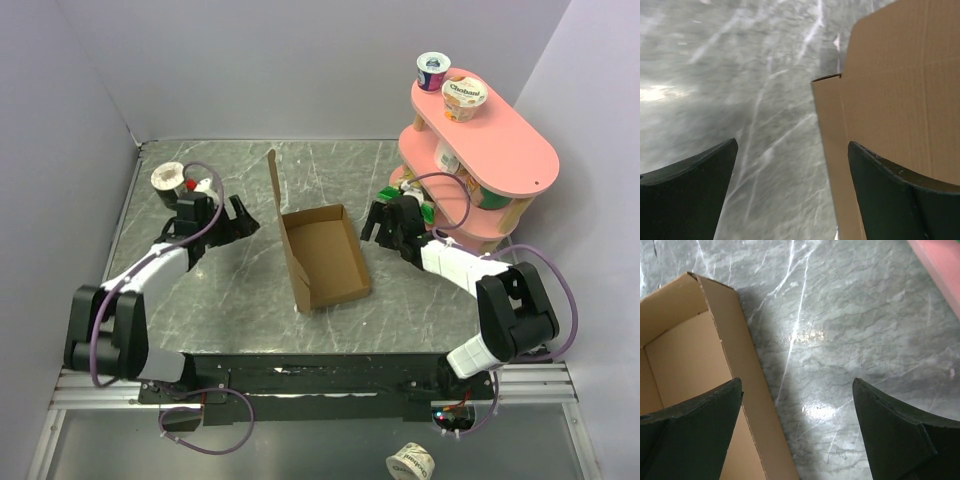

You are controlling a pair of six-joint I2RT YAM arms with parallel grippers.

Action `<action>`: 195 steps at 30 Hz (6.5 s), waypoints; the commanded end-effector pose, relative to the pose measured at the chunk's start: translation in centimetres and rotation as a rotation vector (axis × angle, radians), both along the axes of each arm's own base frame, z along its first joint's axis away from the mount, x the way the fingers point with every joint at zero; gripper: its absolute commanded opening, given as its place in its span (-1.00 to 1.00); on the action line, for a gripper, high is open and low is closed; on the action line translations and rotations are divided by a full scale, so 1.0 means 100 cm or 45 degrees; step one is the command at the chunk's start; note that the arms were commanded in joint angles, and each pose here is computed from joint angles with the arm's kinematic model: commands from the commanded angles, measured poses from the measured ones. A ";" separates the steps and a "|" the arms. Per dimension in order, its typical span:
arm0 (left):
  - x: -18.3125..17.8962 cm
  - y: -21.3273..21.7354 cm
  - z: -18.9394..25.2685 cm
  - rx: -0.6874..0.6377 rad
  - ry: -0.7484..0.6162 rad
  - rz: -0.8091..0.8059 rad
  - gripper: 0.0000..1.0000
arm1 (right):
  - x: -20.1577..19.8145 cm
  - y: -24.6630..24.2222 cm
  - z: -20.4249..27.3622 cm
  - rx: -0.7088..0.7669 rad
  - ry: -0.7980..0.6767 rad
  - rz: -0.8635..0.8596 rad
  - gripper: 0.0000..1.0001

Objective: Fold the paper box

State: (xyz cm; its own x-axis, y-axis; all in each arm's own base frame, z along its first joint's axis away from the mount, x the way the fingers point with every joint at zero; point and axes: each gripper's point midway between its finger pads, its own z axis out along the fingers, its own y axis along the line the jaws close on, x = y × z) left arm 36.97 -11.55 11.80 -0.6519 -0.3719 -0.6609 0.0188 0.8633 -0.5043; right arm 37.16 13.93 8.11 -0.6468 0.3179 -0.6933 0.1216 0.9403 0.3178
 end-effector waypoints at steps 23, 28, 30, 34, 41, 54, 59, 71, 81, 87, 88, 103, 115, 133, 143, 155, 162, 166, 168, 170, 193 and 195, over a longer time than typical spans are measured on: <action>0.149 -0.108 0.026 -0.242 -0.323 -0.537 0.93 | -0.105 0.095 0.007 0.150 0.099 0.360 0.98; 0.186 -0.026 0.086 -0.165 -0.476 -0.309 0.96 | -0.081 0.071 0.074 0.049 -0.231 0.489 1.00; 0.191 0.011 0.116 -0.087 -0.538 -0.180 0.99 | -0.066 0.067 0.094 0.041 -0.352 0.584 1.00; 0.176 0.063 0.154 -0.020 -0.612 -0.002 0.99 | -0.032 0.048 0.130 0.105 -0.599 0.665 1.00; 0.079 0.112 0.145 -0.205 -0.631 0.225 0.99 | 0.025 0.056 0.169 0.083 -0.774 0.886 0.99; -0.043 0.050 0.152 -0.324 -0.800 -0.050 0.94 | 0.093 0.055 0.160 0.176 -0.864 1.175 0.99; -0.054 0.047 0.146 -0.225 -0.757 0.016 0.96 | 0.109 0.059 0.161 0.154 -0.912 1.204 0.99; -0.080 0.056 0.120 -0.226 -0.696 0.143 0.99 | 0.122 0.075 0.158 0.148 -1.022 1.399 0.96; -0.094 0.037 0.130 -0.274 -0.795 -0.010 0.99 | 0.127 0.093 0.167 0.249 -1.055 1.475 0.83; -0.072 0.035 0.111 -0.266 -0.715 -0.047 0.83 | 0.120 0.109 0.161 0.256 -1.036 1.485 0.33; -0.069 0.035 0.114 -0.258 -0.729 -0.047 0.76 | 0.119 0.109 0.159 0.264 -1.020 1.473 0.31; -0.046 0.000 0.092 0.003 -0.723 -0.129 0.07 | 0.107 0.104 0.156 0.239 -0.972 1.363 -0.10; -0.042 0.016 0.081 0.119 -0.620 0.091 0.09 | 0.083 0.101 0.161 0.196 -0.989 1.254 -0.32; -0.032 0.000 0.079 0.044 -0.596 0.066 -0.98 | 0.039 0.108 0.175 0.095 -1.012 1.016 -1.00; -0.018 -0.021 0.080 -0.042 -0.547 0.068 -0.98 | 0.031 0.105 0.156 -0.133 -0.982 0.709 -1.00; -0.003 -0.054 0.077 -0.035 -0.505 0.127 -0.98 | 0.015 0.110 0.142 -0.184 -0.968 0.536 -1.00; -0.002 -0.075 0.064 -0.047 -0.466 0.116 -0.98 | 0.008 0.112 0.133 -0.208 -0.950 0.424 -1.00; -0.004 -0.079 0.060 -0.069 -0.463 0.117 -0.98 | -0.002 0.116 0.124 -0.213 -0.941 0.407 -1.00; -0.007 -0.081 0.059 -0.072 -0.464 0.112 -0.98 | -0.005 0.116 0.123 -0.216 -0.938 0.394 -1.00; -0.011 -0.081 0.057 -0.069 -0.461 0.112 -0.98 | -0.008 0.114 0.119 -0.223 -0.923 0.374 -1.00; -0.058 -0.078 0.005 -0.152 -0.376 -0.013 -0.50 | -0.020 0.100 0.111 -0.459 -0.958 0.433 -0.91; -0.059 -0.077 -0.002 -0.150 -0.353 0.000 -0.53 | -0.020 0.098 0.111 -0.464 -0.954 0.432 -0.91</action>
State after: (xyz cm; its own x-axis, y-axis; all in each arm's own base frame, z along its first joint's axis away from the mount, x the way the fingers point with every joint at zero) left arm 34.65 -15.39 17.59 -0.1721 -0.5075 -0.8443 0.1036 0.8430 -0.5279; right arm 36.46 21.35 19.88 0.0023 -0.0844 -0.9964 -0.1726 0.9814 -0.0835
